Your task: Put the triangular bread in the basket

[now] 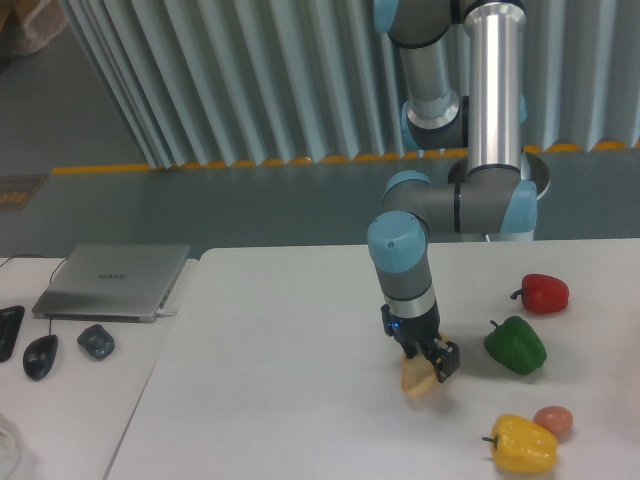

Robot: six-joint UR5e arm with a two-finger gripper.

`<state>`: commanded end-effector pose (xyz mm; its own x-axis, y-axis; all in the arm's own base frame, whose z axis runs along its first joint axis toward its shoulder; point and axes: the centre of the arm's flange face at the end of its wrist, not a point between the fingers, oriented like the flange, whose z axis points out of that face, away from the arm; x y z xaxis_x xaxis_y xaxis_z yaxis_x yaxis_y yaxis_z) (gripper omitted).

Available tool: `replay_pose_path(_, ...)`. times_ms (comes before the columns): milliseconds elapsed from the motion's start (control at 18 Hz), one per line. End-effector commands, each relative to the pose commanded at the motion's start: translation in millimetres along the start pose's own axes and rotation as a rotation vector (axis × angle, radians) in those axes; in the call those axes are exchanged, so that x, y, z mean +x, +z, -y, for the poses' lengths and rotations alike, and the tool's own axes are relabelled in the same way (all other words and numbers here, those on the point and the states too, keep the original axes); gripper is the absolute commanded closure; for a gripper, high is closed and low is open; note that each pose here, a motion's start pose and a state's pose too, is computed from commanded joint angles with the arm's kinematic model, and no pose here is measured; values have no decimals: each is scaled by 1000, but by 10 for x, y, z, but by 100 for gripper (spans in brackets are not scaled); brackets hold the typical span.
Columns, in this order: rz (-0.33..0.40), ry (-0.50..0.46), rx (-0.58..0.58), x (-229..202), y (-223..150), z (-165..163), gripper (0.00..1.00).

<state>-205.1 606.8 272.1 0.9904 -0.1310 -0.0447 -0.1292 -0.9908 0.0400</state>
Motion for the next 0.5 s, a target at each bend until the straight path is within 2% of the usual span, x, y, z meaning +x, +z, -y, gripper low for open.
replay_pose_path(56, -21, -6, -27, -58, -30, -38, 85)
replay_pose_path(222, -43, -22, -34, -165, -233, -90, 85)
replay_pose_path(500, 7, -44, 26, -269, -693, -190, 84)
